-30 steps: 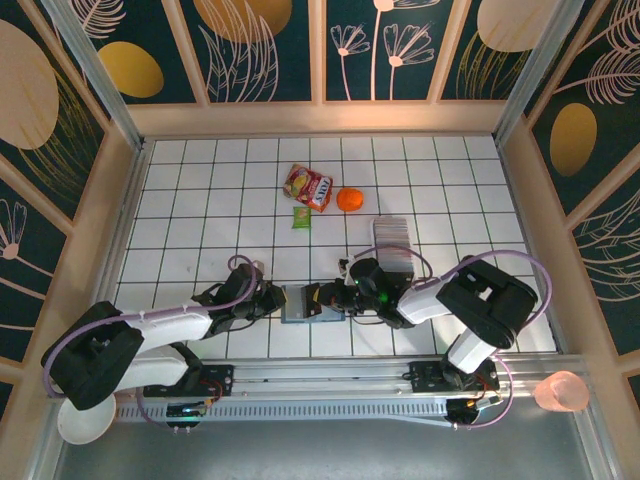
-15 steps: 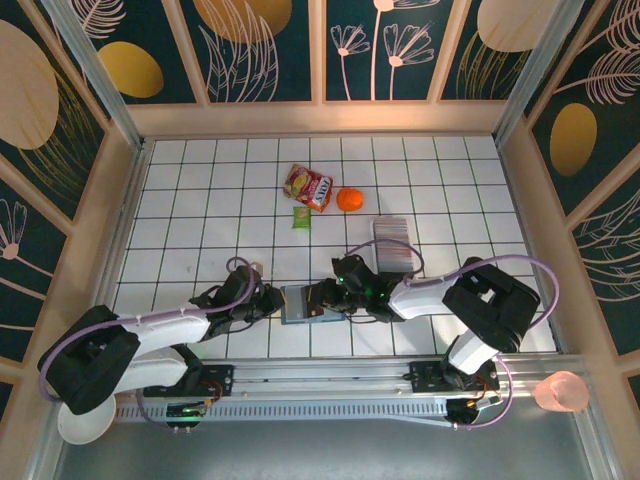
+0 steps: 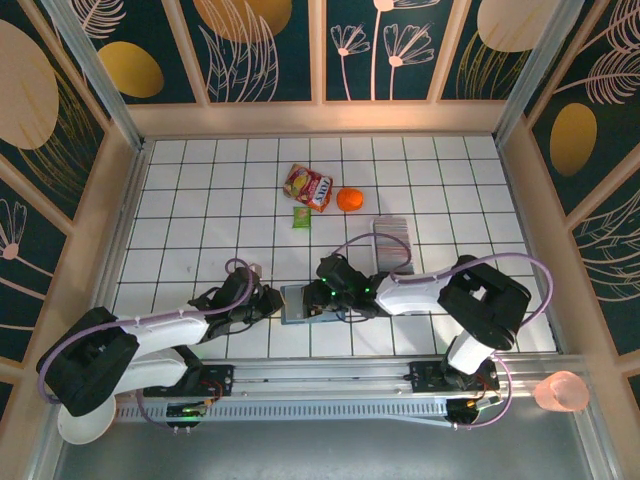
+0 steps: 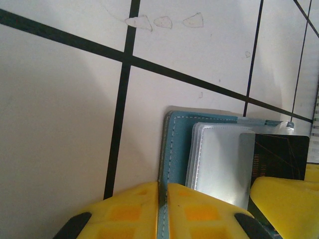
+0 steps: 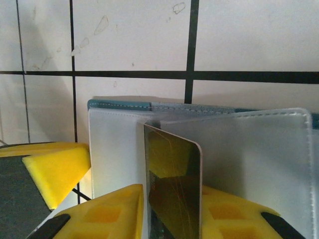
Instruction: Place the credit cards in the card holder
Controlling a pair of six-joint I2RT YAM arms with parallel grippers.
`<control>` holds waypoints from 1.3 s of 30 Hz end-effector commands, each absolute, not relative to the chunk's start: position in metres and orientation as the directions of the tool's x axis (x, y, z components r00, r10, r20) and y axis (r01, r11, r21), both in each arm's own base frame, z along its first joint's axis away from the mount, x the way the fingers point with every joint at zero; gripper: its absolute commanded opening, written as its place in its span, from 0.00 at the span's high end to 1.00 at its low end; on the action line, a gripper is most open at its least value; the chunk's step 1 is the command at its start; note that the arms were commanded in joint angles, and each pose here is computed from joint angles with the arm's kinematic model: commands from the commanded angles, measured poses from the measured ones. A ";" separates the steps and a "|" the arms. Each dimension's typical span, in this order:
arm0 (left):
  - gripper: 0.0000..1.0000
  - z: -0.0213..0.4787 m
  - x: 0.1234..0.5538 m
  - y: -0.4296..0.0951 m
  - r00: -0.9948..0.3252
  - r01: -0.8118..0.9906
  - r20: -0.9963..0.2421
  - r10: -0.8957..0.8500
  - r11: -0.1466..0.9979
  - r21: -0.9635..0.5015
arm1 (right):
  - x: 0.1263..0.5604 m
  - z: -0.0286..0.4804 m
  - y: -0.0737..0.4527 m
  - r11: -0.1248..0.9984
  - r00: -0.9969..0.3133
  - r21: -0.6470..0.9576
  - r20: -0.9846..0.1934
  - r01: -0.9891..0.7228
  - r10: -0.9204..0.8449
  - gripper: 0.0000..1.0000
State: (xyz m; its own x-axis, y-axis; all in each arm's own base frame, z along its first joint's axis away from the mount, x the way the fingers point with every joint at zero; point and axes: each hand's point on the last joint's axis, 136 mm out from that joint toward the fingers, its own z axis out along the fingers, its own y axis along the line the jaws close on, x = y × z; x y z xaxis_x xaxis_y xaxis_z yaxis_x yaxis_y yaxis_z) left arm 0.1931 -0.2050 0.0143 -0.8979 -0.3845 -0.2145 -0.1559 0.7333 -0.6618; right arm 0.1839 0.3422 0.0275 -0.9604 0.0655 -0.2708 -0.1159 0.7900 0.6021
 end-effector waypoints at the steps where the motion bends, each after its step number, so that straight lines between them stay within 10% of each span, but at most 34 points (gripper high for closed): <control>1: 0.87 0.005 0.182 -0.199 -0.909 -0.167 -0.195 -0.369 0.749 -0.641 | 0.185 0.013 0.315 0.881 -0.952 0.460 -0.303 -0.110 0.039 0.71; 17: 0.88 0.012 0.183 -0.203 -0.913 -0.144 -0.199 -0.356 0.738 -0.659 | 0.192 0.027 0.299 0.923 -0.932 0.368 -0.360 -0.117 0.025 0.29; 25: 0.90 0.013 0.181 -0.203 -0.913 -0.145 -0.198 -0.357 0.735 -0.662 | 0.199 0.039 0.290 0.949 -0.914 0.286 -0.405 -0.130 -0.004 0.23; 30: 0.90 0.019 0.183 -0.204 -0.909 -0.139 -0.203 -0.363 0.724 -0.675 | 0.201 0.043 0.282 0.964 -0.905 0.231 -0.424 -0.133 -0.023 0.46; 39: 0.91 0.023 0.185 -0.209 -0.911 -0.124 -0.207 -0.356 0.716 -0.687 | 0.197 0.033 0.280 0.973 -0.918 0.180 -0.392 -0.145 -0.064 0.32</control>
